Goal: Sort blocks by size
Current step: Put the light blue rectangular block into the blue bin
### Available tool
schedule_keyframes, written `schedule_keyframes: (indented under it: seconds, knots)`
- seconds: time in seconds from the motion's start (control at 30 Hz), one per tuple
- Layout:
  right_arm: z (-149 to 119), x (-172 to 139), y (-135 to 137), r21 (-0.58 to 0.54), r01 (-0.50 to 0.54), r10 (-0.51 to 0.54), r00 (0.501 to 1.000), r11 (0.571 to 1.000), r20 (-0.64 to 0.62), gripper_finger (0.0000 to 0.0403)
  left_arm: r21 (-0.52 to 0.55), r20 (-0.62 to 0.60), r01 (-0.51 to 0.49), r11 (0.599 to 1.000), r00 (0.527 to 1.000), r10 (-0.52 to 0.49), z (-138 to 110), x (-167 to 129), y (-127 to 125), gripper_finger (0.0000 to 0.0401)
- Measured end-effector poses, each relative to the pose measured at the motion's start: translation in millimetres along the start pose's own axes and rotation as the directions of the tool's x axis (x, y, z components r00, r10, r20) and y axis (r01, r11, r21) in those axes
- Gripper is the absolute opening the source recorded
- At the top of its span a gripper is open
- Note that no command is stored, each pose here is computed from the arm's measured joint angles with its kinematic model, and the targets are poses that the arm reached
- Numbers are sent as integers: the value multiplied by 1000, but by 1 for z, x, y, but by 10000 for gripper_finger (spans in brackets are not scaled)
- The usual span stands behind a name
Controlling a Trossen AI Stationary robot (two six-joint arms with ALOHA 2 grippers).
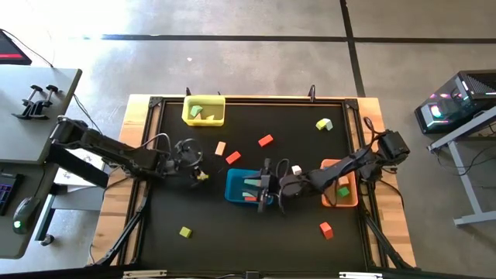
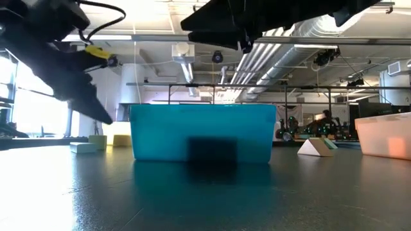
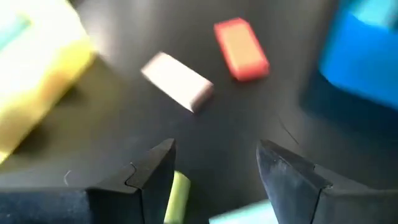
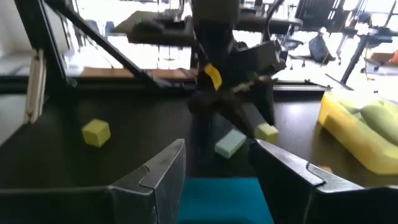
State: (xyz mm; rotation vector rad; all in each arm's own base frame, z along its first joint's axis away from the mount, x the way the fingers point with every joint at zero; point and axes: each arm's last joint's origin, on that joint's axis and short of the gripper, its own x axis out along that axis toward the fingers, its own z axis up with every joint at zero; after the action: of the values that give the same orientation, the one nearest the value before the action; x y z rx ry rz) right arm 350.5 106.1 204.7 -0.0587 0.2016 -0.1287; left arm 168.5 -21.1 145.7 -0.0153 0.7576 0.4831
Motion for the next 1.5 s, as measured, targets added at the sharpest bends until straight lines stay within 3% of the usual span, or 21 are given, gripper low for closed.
schedule_keyframes:
  seconds: [0.17,0.37,0.5,0.67,0.8,1.03,1.17,1.3,1.5]
  knots:
    - [0,2,1,4,0,0,999,1000,-50,185,217,-46,174,961,985,-168,-10,-8,-16,213]
    - [0,2,2,21,-19,20,998,1000,-54,185,347,-79,233,908,972,-220,-17,-12,-21,213]
    - [0,2,2,28,-19,21,998,999,-53,185,341,-98,251,906,968,-231,-15,-9,-18,213]
    - [0,2,2,29,-21,22,998,999,-54,185,310,-174,354,882,933,-314,-13,-2,-12,213]
    - [0,2,2,28,-23,25,998,999,-56,185,323,-226,358,876,928,-297,-16,7,-7,213]
    - [0,2,3,28,-62,63,996,998,-62,185,354,-221,305,884,946,-238,-16,22,-11,213]
    - [0,2,3,29,-66,68,996,997,-63,185,319,-184,322,891,944,-275,-12,26,-16,213]
    - [-1,2,3,28,-66,68,996,997,-64,185,308,-180,400,863,916,-359,-1,21,-24,213]
    - [-1,2,3,33,-65,68,995,997,-72,185,390,-144,398,830,917,-372,8,18,-26,213]
